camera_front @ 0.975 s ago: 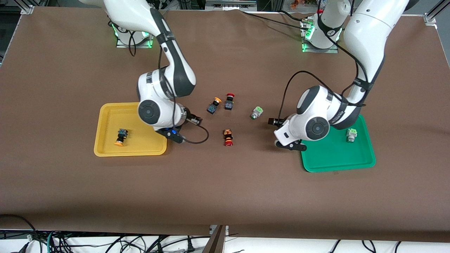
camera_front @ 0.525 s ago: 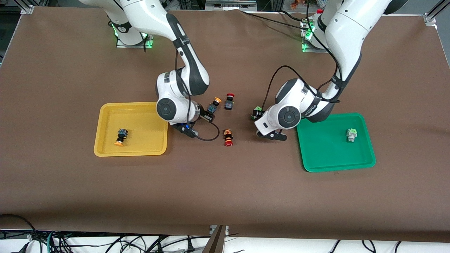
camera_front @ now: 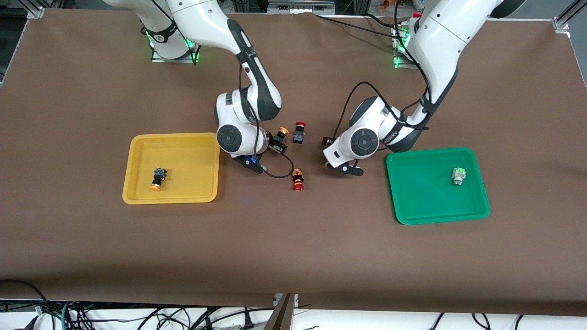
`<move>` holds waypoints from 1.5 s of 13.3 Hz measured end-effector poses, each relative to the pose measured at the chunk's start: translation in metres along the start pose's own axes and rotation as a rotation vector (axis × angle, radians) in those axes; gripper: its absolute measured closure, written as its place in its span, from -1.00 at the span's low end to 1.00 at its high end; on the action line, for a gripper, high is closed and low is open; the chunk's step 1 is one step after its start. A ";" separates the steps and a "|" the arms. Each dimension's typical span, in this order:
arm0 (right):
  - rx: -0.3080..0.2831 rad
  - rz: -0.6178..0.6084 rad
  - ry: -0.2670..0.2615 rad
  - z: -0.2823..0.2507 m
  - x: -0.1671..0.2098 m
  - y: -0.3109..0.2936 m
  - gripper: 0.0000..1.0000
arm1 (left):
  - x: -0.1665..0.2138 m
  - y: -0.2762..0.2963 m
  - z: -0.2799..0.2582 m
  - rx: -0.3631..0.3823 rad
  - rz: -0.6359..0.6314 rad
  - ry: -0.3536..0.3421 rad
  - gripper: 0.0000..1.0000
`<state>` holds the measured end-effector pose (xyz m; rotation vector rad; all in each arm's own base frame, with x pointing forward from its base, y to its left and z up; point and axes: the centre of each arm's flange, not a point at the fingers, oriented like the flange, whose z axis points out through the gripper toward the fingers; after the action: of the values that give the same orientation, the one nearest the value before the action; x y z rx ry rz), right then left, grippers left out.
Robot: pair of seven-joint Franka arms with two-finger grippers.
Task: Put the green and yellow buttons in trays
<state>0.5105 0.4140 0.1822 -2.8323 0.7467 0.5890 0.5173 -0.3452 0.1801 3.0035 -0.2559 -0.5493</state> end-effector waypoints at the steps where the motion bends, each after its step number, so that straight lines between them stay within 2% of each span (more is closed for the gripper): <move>1: 0.003 0.000 0.004 0.005 -0.002 0.000 -0.45 | -0.001 0.001 0.001 0.000 0.000 0.001 -1.00; 3: 0.011 -0.002 0.017 0.014 -0.005 0.001 -0.47 | -0.001 0.003 0.001 0.001 -0.005 0.001 -1.00; 4: 0.013 -0.003 0.020 0.017 -0.006 0.001 -0.32 | -0.002 0.005 0.001 0.000 -0.007 0.003 -1.00; 5: 0.014 -0.003 0.021 0.017 -0.007 0.001 -0.07 | -0.002 0.009 0.002 -0.002 -0.009 0.011 -0.99; 6: 0.017 -0.003 0.022 0.016 -0.006 0.001 0.15 | -0.003 0.012 0.003 -0.004 -0.006 0.019 -0.89; 7: 0.029 0.000 0.033 0.007 -0.003 0.001 0.18 | -0.005 0.016 0.006 -0.006 -0.003 0.028 -0.78; 9: 0.027 -0.014 0.038 -0.016 0.008 0.006 0.18 | -0.005 0.016 0.007 -0.007 -0.002 0.031 -0.39; 11: -0.018 -0.079 0.042 -0.062 0.036 0.024 0.18 | -0.005 0.016 0.006 -0.008 -0.003 0.033 0.06; 12: -0.055 -0.127 0.047 -0.090 0.053 0.039 0.18 | -0.005 0.015 0.006 -0.008 -0.004 0.034 0.15; 14: -0.117 -0.210 0.061 -0.137 0.083 0.071 0.18 | -0.004 0.014 0.005 -0.009 -0.010 0.035 0.15; 16: -0.160 -0.277 0.080 -0.160 0.108 0.099 0.18 | 0.003 0.004 -0.003 -0.018 -0.033 0.052 0.15; 18: -0.180 -0.327 0.069 -0.160 0.134 0.126 0.18 | 0.017 -0.024 -0.030 -0.033 -0.075 0.072 0.15; 20: -0.190 -0.367 0.057 -0.149 0.160 0.156 0.18 | 0.029 -0.060 -0.068 -0.034 -0.092 0.053 0.15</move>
<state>0.6102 0.1726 0.2448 -3.0592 0.1719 0.5446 0.5775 -0.2887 0.2270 3.0036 -0.1050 -0.4760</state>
